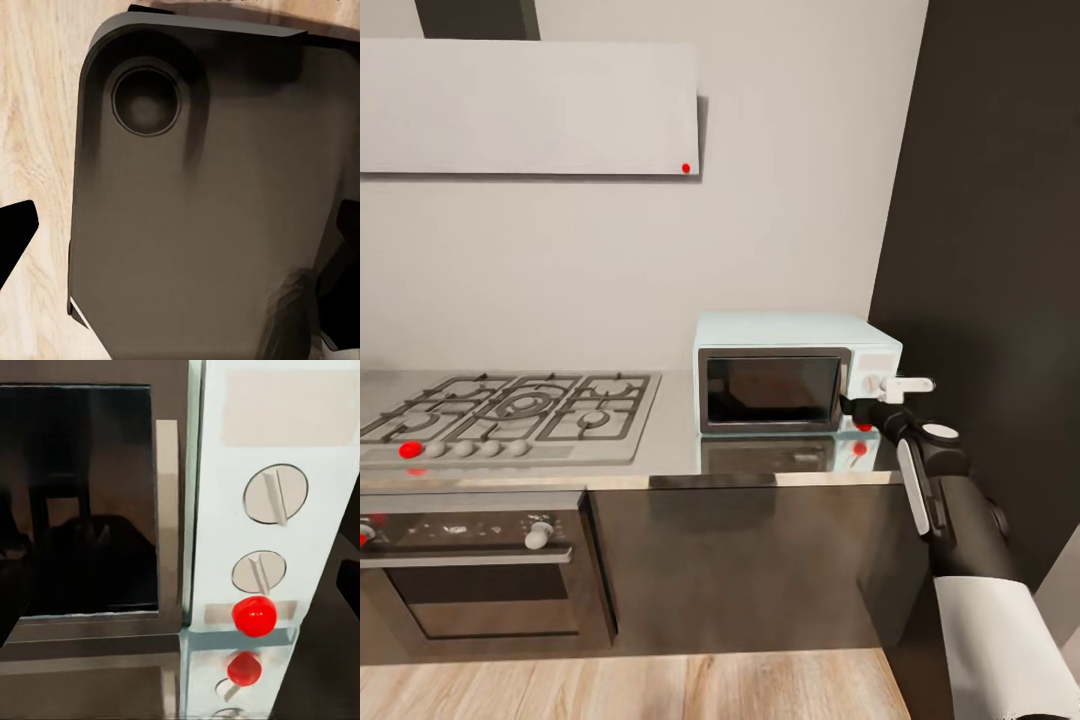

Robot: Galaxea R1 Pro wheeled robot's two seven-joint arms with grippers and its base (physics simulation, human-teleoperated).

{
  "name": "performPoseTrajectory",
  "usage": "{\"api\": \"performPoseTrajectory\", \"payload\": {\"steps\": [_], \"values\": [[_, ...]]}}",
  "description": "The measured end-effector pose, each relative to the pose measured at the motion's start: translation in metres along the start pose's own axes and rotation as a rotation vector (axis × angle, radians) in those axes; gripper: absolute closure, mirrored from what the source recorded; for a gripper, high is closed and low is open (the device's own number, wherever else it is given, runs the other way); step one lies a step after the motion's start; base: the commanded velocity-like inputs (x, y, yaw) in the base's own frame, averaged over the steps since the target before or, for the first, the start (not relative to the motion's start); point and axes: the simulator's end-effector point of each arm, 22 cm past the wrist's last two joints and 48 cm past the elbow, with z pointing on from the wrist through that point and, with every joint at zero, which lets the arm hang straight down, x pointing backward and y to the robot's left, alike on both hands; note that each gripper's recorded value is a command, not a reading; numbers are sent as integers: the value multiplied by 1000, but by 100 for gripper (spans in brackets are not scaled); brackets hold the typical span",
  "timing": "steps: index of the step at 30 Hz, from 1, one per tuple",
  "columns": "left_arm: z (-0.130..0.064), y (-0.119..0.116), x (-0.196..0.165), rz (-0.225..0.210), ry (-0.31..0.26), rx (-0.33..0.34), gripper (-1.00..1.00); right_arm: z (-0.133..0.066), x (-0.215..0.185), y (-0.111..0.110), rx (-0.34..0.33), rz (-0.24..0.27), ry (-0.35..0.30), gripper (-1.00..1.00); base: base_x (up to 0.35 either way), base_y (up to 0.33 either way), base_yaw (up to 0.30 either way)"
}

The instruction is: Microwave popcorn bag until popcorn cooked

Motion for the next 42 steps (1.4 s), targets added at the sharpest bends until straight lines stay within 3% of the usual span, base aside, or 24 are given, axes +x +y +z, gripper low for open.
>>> {"api": "performPoseTrajectory", "payload": {"steps": [23, 42], "values": [[0, 0, 0, -2, 0, 0, -100, 3, 9, -2, 5, -2, 20, -100, 116, 38, 0], [0, 0, 0, -1, 0, 0, -100, 3, 9, -7, 13, -10, 23, -100, 29, -9, 0]]}}
